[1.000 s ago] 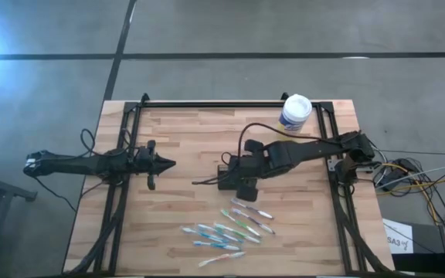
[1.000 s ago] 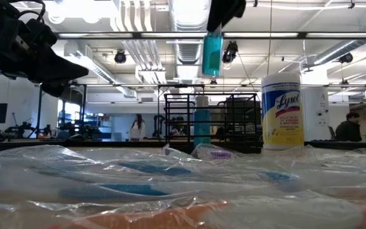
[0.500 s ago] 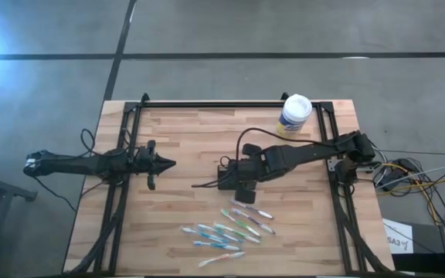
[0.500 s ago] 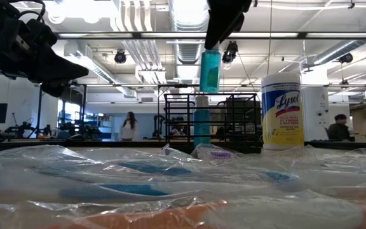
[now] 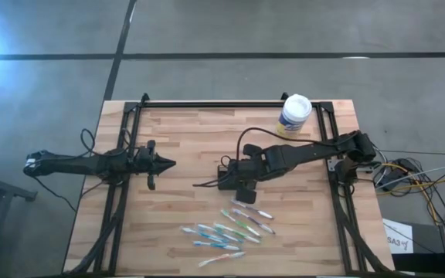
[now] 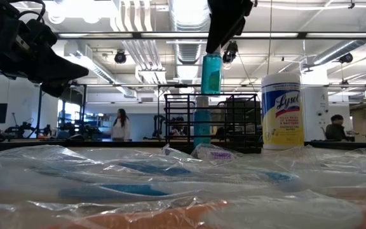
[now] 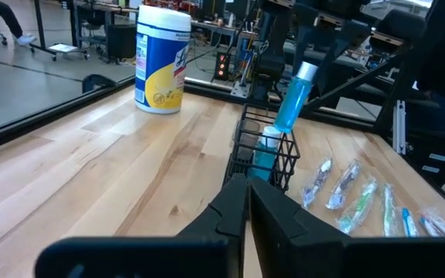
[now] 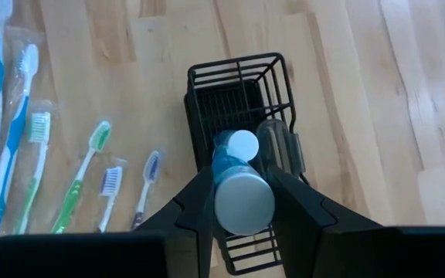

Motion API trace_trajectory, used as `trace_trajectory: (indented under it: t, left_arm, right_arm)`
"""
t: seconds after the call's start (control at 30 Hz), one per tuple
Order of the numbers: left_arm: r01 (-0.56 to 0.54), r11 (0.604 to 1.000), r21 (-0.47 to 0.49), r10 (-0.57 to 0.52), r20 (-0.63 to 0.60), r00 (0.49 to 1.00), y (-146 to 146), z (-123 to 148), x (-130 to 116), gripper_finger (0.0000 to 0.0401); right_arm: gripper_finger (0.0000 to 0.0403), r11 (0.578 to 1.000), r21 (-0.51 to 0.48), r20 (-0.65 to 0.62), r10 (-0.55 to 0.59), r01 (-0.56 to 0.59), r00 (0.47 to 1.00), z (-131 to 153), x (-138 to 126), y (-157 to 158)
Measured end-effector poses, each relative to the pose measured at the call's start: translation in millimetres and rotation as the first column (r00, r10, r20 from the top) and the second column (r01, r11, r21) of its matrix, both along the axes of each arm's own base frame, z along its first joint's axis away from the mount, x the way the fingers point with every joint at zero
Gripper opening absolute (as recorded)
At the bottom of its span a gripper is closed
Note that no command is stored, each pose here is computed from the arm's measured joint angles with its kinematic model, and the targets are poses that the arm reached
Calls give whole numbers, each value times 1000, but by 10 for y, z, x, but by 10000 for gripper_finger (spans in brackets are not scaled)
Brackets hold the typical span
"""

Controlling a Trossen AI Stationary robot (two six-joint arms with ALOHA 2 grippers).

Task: Pick & Place toothbrushing station
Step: Put the blue mouthwash into the mesh organizer

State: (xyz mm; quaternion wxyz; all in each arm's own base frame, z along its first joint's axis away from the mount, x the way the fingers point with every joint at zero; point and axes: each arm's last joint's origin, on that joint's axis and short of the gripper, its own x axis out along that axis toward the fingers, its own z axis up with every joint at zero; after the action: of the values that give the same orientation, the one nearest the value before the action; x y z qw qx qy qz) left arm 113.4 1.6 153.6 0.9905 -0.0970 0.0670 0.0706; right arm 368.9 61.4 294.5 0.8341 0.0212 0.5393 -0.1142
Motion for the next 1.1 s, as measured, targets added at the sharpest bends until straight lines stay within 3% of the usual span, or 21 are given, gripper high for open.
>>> trace_trajectory:
  t: [1.1]
  left_arm:
    - [2,1000,18,-2,-2,1000,0,0,0,10]
  right_arm:
    - [91,1000,-5,-26,-12,12,1000,44,-62,-64]
